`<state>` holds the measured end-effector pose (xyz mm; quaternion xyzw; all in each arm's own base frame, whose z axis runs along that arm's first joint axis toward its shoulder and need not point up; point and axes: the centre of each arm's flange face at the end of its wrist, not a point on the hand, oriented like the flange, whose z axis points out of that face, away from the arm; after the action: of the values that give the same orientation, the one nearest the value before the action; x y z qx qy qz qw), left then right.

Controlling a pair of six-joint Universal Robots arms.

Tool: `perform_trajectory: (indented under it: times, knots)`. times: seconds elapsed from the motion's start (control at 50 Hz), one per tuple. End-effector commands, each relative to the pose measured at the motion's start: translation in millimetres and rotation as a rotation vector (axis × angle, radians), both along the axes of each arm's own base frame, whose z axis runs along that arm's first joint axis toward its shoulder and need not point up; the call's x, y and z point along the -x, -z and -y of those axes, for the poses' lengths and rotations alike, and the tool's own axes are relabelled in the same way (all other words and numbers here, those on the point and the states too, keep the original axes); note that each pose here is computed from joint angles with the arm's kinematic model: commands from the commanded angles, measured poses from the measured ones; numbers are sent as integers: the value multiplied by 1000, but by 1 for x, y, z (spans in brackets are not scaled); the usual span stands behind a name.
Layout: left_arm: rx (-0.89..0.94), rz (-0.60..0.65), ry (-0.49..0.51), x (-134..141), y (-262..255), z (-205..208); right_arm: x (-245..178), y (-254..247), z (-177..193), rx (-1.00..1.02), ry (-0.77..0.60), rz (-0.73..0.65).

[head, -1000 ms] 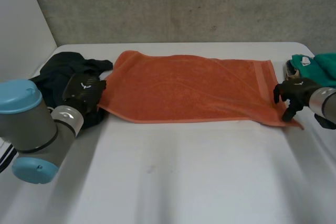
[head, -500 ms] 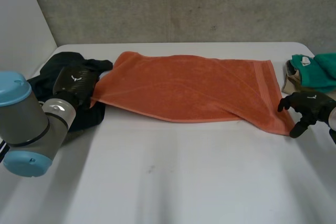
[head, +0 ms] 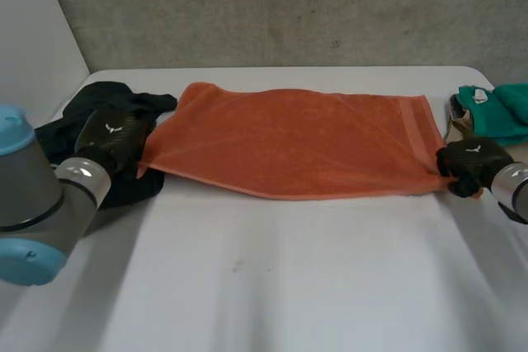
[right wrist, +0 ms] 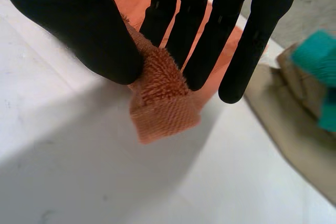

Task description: Fold the laundry.

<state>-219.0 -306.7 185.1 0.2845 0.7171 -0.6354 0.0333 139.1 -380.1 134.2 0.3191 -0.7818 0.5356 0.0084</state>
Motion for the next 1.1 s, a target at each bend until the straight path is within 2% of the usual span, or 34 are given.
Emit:
perform_trajectory:
  times: [0.02,0.14,0.2,0.24,0.3,0.44,0.52,0.66,0.72,0.74,0.76,0.82,0.84,0.92,0.98,1.1]
  knots:
    - [-145,80,36,-24,-9,-36,22,-36,-25,-12,8,-143]
    - [-330,213,166,-39,-13,-91,50,-42,-78,-312,-93,-444]
    - [-399,248,212,-43,-15,-111,56,-45,-91,-380,-137,-515]
    - [-446,274,264,-43,-16,-125,56,-44,-92,-375,-134,-518]
    - [-422,302,294,-41,-15,-120,50,-42,-93,-366,-135,-506]
    - [-324,382,267,-23,0,-91,41,-38,-80,-299,-123,-499]
    - [-184,416,195,-7,-1,-58,33,-38,-59,-199,-69,-457]
    - [17,373,167,16,-9,-8,8,-43,-24,-29,-48,-378]
    - [208,329,136,30,-38,27,-7,-71,6,174,-16,-324]
    - [268,312,124,33,-48,36,-10,-83,14,240,1,-299]
    - [424,267,87,37,-81,53,-16,-112,30,382,40,-234]
    - [660,171,29,40,-138,71,-21,-162,46,601,98,-114]
    - [794,94,-8,37,-172,78,-24,-194,49,731,122,-28]
    - [982,-88,-68,28,-232,83,-28,-248,46,962,125,157]
    - [969,-119,-83,24,-240,85,-31,-256,43,991,107,197]
    - [767,-57,-62,22,-210,92,-45,-228,39,838,59,149]
